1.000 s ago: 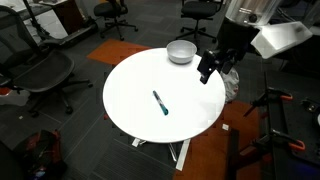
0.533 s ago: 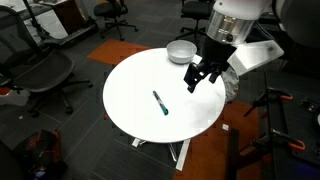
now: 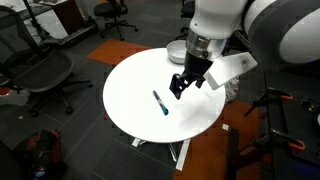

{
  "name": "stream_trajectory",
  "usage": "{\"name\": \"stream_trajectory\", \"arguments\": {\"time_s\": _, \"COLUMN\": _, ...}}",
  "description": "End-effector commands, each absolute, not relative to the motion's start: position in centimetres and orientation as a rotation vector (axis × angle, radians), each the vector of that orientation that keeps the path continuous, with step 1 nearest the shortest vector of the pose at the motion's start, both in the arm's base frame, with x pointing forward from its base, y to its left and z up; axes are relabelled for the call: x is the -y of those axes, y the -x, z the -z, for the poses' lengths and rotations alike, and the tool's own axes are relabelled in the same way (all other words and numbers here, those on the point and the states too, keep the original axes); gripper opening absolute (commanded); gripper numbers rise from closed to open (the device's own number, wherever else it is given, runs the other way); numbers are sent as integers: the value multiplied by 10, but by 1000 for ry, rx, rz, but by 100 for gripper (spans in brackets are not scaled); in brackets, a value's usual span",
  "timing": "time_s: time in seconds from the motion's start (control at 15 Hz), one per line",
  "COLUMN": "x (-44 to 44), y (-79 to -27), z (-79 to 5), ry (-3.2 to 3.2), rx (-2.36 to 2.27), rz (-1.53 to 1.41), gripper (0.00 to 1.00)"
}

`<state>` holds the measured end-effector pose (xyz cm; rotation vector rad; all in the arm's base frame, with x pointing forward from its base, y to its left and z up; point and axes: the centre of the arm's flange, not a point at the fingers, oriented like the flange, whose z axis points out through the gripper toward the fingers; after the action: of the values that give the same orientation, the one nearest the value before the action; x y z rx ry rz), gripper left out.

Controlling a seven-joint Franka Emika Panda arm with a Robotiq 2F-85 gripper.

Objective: Put the marker in the bowl

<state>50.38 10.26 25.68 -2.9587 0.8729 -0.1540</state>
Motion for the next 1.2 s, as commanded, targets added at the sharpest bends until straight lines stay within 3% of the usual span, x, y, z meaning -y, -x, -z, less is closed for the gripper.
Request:
{"name": "stream_trajectory", "arguments": {"time_s": 0.0, "x": -116, "y": -529, "z": -247, "ry": 2971, "rx": -901, "rz": 180, "gripper": 100}}
{"name": "stream_trajectory", "arguments": {"time_s": 1.13, "x": -123, "y": -576, "z": -195, "ry": 2984, "rx": -910, "rz": 193, "gripper": 100}}
